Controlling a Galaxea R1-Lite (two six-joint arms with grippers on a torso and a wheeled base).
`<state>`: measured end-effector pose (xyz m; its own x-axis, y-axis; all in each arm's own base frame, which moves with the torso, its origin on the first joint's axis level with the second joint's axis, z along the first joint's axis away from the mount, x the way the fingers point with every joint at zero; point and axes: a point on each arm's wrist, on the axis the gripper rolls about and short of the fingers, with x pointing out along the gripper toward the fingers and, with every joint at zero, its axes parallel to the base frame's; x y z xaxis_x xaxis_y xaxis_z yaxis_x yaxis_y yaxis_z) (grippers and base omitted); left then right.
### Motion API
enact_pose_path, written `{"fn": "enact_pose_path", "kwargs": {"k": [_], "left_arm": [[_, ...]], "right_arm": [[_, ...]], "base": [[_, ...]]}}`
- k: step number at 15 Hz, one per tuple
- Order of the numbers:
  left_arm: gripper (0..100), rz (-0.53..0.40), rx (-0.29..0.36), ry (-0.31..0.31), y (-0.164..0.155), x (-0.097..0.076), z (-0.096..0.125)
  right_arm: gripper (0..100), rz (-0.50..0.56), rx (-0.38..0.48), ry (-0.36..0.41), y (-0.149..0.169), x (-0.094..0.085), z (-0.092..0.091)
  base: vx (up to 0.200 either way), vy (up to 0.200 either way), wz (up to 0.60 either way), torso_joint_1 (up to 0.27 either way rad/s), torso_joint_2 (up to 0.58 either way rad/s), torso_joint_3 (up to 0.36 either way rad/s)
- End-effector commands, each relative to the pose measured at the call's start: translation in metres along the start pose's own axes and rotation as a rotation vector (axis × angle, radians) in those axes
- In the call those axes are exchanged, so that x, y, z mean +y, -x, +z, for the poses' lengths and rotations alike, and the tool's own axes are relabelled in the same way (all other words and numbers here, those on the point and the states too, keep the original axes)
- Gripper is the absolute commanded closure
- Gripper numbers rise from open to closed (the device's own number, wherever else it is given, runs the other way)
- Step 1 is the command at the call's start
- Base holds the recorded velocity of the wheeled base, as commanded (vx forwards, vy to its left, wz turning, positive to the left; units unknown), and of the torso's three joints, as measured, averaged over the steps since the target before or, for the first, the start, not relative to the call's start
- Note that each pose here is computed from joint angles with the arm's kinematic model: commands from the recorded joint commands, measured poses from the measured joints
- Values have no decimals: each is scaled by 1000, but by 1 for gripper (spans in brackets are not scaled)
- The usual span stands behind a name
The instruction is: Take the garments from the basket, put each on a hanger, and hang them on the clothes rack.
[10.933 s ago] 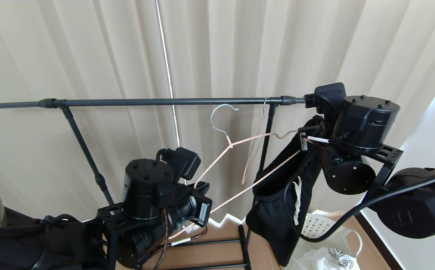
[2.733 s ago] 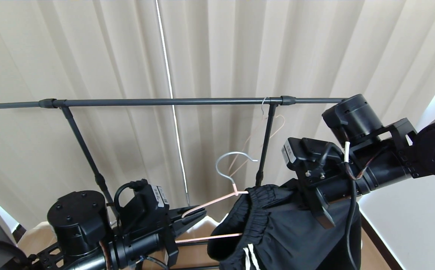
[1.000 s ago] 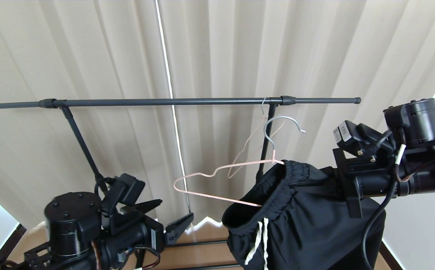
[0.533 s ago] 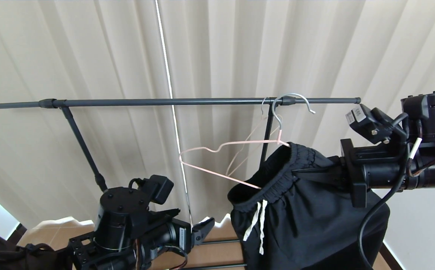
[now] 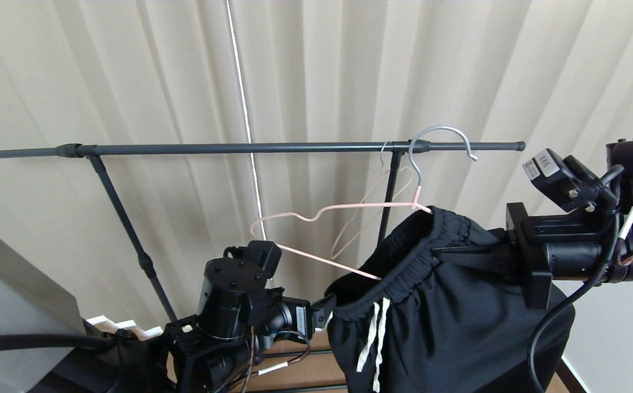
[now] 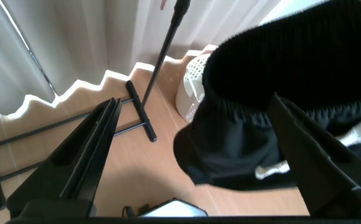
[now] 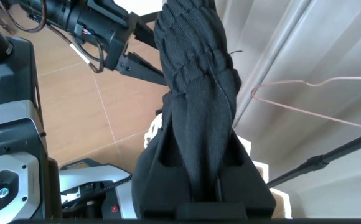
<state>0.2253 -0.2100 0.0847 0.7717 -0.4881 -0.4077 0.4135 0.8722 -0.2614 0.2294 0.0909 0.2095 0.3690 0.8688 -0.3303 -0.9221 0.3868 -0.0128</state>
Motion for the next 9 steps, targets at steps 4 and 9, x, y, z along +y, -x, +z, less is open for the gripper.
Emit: {"fn": "enact_pose_path", "kwargs": {"k": [4,9], "left_arm": [[0,49,5,-28,-32,-15,-13],[0,49,7,-34,-33,-17,-16]], "right_arm": [[100,4,-7,9,2,4,2],[100,4,-8,12,2,4,2]], "base": [[0,0,0,0,0,0],[0,0,0,0,0,0]]}}
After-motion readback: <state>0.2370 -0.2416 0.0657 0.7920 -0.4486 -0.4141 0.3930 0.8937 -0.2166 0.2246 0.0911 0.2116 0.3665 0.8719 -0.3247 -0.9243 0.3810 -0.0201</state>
